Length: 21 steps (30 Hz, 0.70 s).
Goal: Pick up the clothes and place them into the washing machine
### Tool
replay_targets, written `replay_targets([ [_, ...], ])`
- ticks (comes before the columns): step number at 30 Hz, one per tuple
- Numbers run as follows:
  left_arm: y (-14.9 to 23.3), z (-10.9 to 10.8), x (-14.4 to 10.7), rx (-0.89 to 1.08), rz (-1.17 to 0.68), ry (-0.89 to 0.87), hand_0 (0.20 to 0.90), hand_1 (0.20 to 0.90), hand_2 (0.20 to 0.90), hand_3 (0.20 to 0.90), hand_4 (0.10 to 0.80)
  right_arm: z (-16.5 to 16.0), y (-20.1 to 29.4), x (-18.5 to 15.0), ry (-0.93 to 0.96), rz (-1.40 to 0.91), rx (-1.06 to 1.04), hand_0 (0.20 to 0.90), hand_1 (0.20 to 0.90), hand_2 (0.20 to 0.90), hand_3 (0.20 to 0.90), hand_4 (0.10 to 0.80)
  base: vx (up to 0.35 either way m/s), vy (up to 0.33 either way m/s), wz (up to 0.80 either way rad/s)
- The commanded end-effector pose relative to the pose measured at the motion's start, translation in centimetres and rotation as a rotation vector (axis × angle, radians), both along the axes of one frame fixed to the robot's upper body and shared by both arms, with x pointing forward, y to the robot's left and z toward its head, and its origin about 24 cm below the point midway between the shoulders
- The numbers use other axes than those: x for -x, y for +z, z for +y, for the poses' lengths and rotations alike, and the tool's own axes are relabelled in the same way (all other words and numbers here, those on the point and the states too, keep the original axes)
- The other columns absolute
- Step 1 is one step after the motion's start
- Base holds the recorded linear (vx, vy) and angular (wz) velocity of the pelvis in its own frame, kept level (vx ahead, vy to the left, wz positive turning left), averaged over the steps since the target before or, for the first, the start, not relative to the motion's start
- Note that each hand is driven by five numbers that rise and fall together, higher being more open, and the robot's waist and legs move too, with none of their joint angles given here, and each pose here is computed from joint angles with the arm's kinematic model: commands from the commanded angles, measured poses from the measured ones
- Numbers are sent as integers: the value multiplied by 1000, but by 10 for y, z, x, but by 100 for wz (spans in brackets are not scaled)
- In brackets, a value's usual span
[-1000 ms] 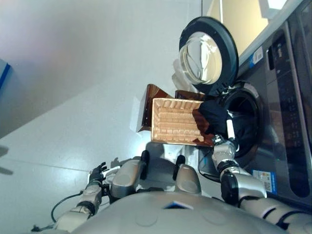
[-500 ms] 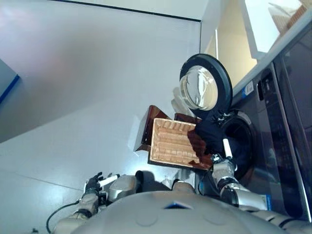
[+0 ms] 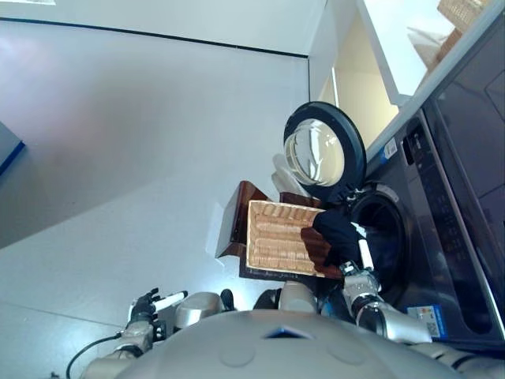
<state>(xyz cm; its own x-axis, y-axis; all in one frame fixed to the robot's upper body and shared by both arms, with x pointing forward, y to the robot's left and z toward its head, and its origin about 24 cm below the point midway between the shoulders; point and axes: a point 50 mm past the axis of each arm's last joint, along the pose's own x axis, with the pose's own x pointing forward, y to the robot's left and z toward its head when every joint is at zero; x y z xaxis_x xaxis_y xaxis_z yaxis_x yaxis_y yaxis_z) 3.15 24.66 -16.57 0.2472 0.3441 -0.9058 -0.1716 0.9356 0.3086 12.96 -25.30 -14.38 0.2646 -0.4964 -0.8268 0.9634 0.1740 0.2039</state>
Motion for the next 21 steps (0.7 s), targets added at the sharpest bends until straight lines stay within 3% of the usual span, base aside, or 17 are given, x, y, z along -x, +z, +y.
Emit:
replay_targets([
  [1, 6, 15, -10, -49, -47, -8, 900, 900, 900, 900, 800, -30, 26, -31, -37, -161, 117, 200, 200, 200, 200, 300, 156, -96, 17],
  [9, 1, 1, -6, -14, -34, 33, 900, 900, 900, 900, 800, -33, 15, -2, -107, -96, 100, 200, 200, 200, 200, 300, 195, -149, 55],
  [21, -1, -12, -19, 12, -54, -4, 900, 900, 900, 900, 800, -26, 16, -4, -90, -121, 115, 200, 200, 200, 200, 300, 87, -121, 11],
])
